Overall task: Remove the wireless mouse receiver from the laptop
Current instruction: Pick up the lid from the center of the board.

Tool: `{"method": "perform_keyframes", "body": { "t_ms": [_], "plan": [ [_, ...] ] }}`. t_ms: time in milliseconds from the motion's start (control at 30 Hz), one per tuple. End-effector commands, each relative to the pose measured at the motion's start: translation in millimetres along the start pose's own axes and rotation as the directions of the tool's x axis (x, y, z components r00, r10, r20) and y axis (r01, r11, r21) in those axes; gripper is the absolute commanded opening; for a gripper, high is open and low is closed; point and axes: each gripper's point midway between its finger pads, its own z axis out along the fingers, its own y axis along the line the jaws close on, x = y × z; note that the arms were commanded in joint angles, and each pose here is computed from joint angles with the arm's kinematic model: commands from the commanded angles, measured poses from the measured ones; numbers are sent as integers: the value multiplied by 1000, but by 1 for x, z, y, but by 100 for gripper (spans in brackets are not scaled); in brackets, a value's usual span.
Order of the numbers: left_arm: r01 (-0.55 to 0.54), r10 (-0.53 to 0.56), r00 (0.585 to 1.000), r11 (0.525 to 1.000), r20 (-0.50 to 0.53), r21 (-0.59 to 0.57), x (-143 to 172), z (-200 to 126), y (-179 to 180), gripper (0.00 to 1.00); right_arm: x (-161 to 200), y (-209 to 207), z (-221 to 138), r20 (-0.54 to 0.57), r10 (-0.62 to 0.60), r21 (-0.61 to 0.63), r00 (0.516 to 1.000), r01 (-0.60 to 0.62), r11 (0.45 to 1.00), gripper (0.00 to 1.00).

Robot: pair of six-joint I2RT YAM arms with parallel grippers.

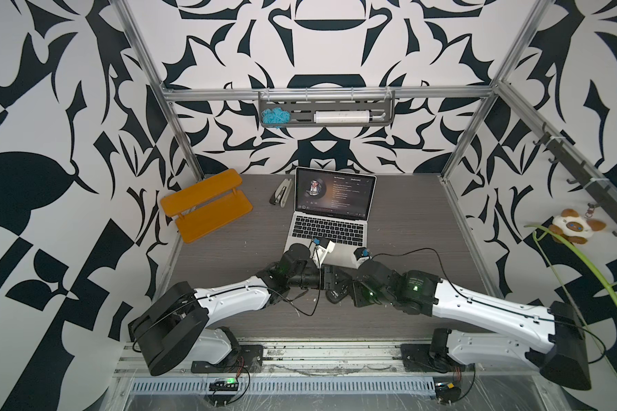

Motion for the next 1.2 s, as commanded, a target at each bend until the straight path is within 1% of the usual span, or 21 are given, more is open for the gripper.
{"method": "perform_keyframes", "body": {
  "t_ms": [0, 67, 133, 200, 300, 367, 433, 467, 533, 567, 600, 633, 700, 767, 800, 867, 933, 967, 1000, 1067, 1167],
  "plan": [
    [-9, 9, 1000, 999, -15, 36, 1, 1, -7, 40, -19, 12, -14, 76, 8, -45, 997, -4, 999, 0],
    [-5, 5, 1000, 999, -16, 32, 2, -1, -6, 36, -23, 6, -15, 102, 11, -14, 995, -9, 1000, 0],
    [-2, 2, 1000, 1000, -12, 26, 3, -2, -4, 27, -22, 6, -14, 100, 10, -12, 995, -9, 1000, 0],
    [1, -1, 1000, 1000, -12, 24, 4, -2, -4, 24, -22, 6, -13, 97, 9, -12, 995, -8, 1000, 0],
    [-2, 2, 1000, 1000, -5, 25, 3, -3, -4, 16, -21, 7, -12, 93, 10, -18, 996, -8, 1000, 0],
    [-4, 5, 1000, 1000, -2, 28, 2, -4, -5, 8, -21, 8, -11, 92, 7, -24, 996, -5, 1000, 0],
    [-13, 13, 1000, 999, 0, 36, 1, -5, -7, 6, -21, 10, -11, 93, 3, -33, 996, 0, 999, 0],
    [-13, 13, 1000, 999, -2, 37, 0, -6, -6, 4, -18, 16, -11, 78, 0, -72, 997, 6, 997, 8],
    [-17, 18, 1000, 999, -2, 36, -3, -11, -5, 3, -20, 21, -16, 92, -23, -108, 996, 33, 994, 32],
    [-20, 20, 1000, 999, -6, 36, -4, -14, -4, 3, -22, 19, -21, 102, -32, -108, 994, 43, 993, 42],
    [-24, 24, 1000, 999, -10, 38, -6, -19, -3, 3, -25, 16, -26, 109, -36, -112, 993, 49, 992, 48],
    [-28, 28, 999, 999, -15, 46, -9, -25, -5, 4, -32, 9, -35, 124, -24, -128, 992, 40, 991, 58],
    [-30, 34, 998, 997, -52, 73, -12, -34, -7, 4, -49, -2, -47, 133, 21, -196, 991, 5, 981, 69],
    [-31, 41, 995, 994, -94, 100, -16, -42, -11, 4, -71, -10, -62, 152, 67, -292, 986, -20, 956, 71],
    [-32, 46, 992, 992, -118, 122, -16, -44, -15, 5, -79, -7, -69, 162, 71, -359, 984, -8, 933, 71],
    [-25, 57, 984, 982, -170, 187, -17, -48, -25, 5, -93, 5, -80, 164, 73, -517, 984, 23, 856, 70],
    [-9, 61, 973, 974, -222, 227, -18, -49, -31, 5, -100, 21, -88, 139, 50, -660, 989, 55, 750, 68],
    [-9, 70, 968, 969, -240, 247, -18, -49, -35, 5, -102, 25, -88, 124, 47, -693, 991, 52, 719, 67],
    [-9, 82, 962, 963, -260, 270, -17, -50, -40, 5, -103, 32, -89, 109, 28, -743, 994, 63, 666, 66],
    [-14, 111, 949, 949, -293, 315, -18, -54, -51, 5, -101, 42, -89, 96, -12, -804, 995, 85, 589, 64],
    [-13, 132, 930, 944, -342, 330, -17, -59, -60, 5, -95, 49, -88, 77, -62, -858, 995, 98, 505, 61]
  ]
}}
